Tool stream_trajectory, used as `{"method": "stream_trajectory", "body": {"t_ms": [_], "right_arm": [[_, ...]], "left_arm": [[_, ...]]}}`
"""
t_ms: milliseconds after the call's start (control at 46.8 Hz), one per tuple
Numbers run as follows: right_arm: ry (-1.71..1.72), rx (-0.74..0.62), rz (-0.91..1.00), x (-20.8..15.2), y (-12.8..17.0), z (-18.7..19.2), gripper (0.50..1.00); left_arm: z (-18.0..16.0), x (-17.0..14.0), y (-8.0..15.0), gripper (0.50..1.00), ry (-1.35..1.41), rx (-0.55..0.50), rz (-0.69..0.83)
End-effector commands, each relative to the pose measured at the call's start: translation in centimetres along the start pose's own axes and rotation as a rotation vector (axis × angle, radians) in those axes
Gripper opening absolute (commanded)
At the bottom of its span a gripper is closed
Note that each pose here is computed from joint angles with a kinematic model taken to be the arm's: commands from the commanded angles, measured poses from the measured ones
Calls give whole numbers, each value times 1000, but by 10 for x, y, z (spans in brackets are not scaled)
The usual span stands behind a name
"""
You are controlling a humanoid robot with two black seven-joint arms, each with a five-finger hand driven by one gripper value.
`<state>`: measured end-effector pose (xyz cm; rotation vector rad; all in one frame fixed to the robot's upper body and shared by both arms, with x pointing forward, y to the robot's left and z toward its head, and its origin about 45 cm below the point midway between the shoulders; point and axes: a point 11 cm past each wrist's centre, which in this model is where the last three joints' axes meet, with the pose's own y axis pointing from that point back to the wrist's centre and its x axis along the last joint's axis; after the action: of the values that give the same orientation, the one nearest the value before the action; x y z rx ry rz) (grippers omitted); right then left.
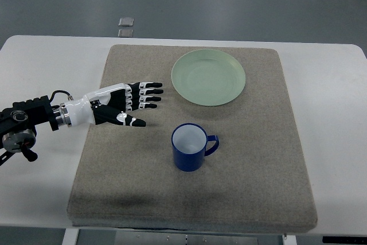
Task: Place cup left of plate with left hand
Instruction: 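Reach the left hand across the mat toward the blue mug, then close the left hand fingers around the blue mug body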
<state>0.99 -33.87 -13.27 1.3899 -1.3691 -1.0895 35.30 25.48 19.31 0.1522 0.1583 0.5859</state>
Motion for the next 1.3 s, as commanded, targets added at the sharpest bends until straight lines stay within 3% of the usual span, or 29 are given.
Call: {"method": "stream_trajectory", "body": {"t_ms": [0,428,1283], "right_arm": [[0,0,0,0,0,0,932],[0,0,0,0,0,0,932],[0,0,0,0,0,0,932]], "left_arm": [[3,-7,-4,996,-3,-10,-25],[1,-32,-23,996,-62,0,-115],[-9,-69,-35,996,-51,11,-226]]}}
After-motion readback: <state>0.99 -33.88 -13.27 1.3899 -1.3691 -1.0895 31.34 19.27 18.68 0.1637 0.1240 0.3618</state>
